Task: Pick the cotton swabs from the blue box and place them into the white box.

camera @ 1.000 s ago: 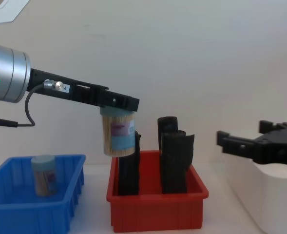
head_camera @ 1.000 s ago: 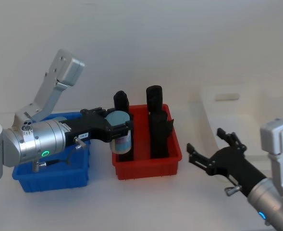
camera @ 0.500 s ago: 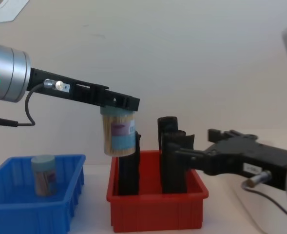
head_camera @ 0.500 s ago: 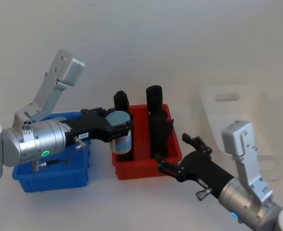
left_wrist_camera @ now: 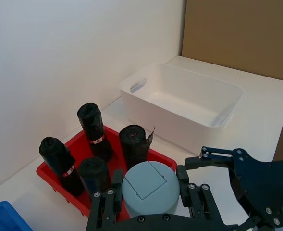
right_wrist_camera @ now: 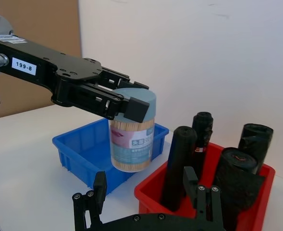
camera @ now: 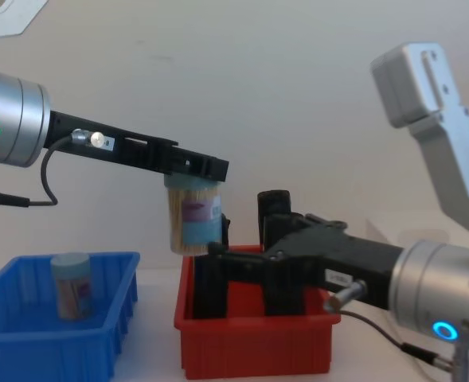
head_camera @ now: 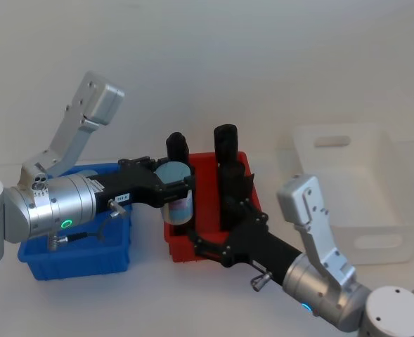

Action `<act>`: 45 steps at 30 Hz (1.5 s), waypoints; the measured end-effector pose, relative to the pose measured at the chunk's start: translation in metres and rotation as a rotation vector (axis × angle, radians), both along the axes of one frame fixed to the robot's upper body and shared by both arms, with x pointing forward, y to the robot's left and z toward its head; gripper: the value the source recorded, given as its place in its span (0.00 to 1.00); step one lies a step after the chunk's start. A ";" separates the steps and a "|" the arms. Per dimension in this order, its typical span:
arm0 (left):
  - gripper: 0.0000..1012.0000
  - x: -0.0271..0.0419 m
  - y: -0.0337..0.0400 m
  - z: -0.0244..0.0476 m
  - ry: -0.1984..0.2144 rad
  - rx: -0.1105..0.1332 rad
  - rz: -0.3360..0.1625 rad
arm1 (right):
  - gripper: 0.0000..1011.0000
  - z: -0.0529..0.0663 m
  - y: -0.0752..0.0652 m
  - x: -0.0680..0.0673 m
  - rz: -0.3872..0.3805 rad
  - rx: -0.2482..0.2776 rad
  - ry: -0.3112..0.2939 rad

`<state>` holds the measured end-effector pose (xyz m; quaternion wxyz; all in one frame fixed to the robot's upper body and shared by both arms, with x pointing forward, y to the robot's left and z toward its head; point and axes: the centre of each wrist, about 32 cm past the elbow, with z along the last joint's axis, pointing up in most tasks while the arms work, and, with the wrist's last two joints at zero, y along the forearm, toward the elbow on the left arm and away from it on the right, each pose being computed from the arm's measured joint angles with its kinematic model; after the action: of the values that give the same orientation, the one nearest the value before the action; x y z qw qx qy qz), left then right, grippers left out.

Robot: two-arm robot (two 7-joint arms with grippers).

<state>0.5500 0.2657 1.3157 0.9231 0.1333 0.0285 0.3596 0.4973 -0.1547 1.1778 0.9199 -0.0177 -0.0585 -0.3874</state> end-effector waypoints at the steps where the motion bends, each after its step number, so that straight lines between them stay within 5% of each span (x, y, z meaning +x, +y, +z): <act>1: 0.66 0.0000 0.0000 0.0000 0.000 0.000 0.000 | 0.99 0.000 0.003 0.002 0.007 -0.002 -0.001; 30: 0.66 0.0000 0.0000 0.0000 0.000 0.000 0.000 | 0.99 0.006 0.037 0.039 0.070 -0.052 -0.044; 42: 0.66 0.0000 0.0002 0.0001 0.000 0.000 0.001 | 0.68 0.006 0.043 0.045 0.075 -0.037 -0.046; 45: 0.66 0.0000 0.0003 0.0001 -0.001 0.000 0.001 | 0.66 0.006 0.044 0.045 0.076 -0.034 -0.046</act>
<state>0.5501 0.2659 1.3158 0.9229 0.1332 0.0283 0.3602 0.5425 -0.1103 1.1836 0.9319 -0.0221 -0.0866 -0.3514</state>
